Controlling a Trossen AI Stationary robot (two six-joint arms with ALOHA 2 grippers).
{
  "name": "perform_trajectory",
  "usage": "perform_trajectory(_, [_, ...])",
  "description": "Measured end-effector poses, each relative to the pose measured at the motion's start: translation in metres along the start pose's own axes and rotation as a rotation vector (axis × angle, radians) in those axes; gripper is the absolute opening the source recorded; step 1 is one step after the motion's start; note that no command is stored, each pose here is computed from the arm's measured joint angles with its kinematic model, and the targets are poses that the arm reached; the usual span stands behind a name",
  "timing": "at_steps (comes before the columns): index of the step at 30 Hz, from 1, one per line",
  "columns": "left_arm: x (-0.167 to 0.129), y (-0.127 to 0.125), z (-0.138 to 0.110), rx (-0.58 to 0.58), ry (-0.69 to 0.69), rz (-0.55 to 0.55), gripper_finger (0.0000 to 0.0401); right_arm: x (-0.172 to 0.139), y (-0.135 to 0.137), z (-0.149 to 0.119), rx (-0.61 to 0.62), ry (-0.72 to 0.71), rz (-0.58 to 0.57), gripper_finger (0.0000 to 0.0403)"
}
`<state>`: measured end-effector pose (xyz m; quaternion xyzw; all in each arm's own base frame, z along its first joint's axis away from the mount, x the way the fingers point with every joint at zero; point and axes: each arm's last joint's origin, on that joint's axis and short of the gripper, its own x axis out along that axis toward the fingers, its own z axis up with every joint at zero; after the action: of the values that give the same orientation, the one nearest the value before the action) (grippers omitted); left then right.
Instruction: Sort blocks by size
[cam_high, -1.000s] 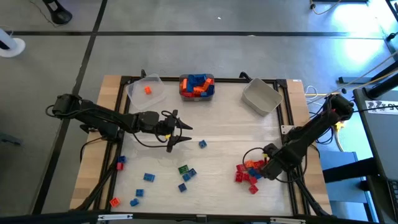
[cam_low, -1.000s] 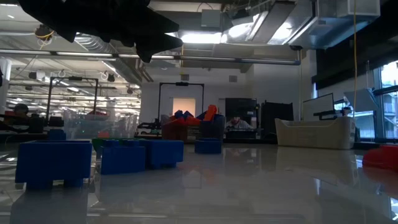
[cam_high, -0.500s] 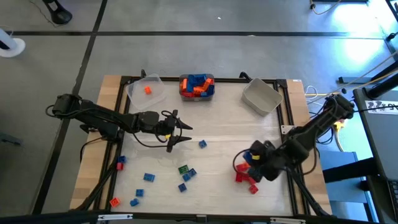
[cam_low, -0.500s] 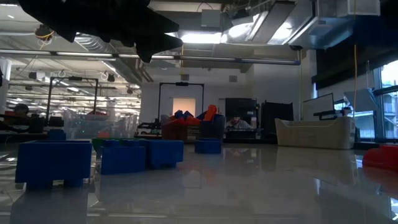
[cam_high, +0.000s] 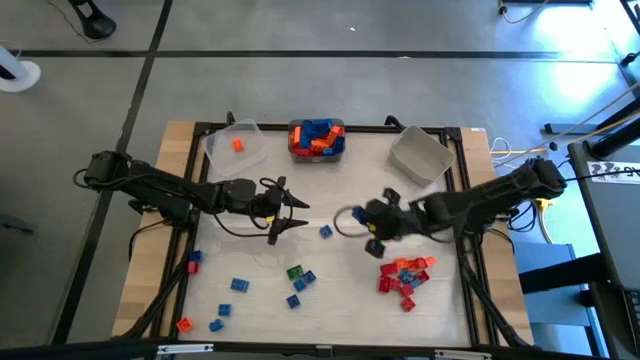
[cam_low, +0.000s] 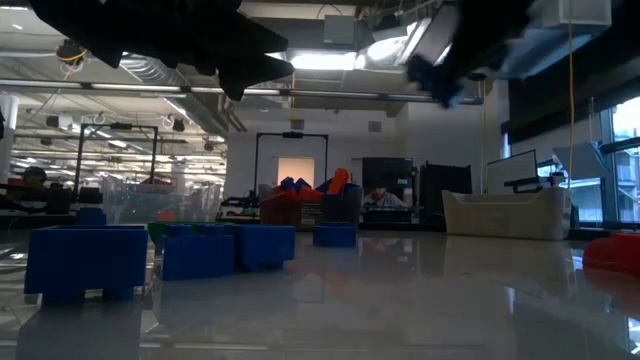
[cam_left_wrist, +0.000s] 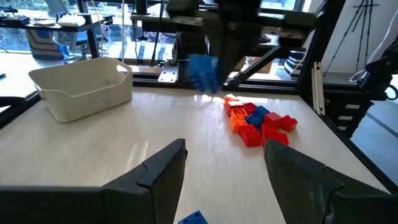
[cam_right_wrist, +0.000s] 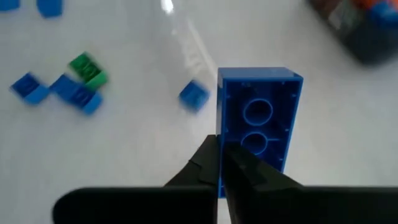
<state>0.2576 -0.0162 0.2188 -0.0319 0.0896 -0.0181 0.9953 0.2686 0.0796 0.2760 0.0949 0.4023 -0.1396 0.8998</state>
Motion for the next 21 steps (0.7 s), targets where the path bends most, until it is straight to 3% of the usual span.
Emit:
perform_trajectory(9, [0.000, 0.000, 0.000, 0.000, 0.003, 0.000, 0.0205, 0.038, -0.049, 0.043, -0.102, -0.129, -0.078, 0.0011])
perform_trajectory(21, [0.000, 0.001, 0.000, 0.022, 0.003, 0.009, 0.0205, 0.096, -0.133, 0.079, -0.085, -0.247, -0.010, 0.0012])
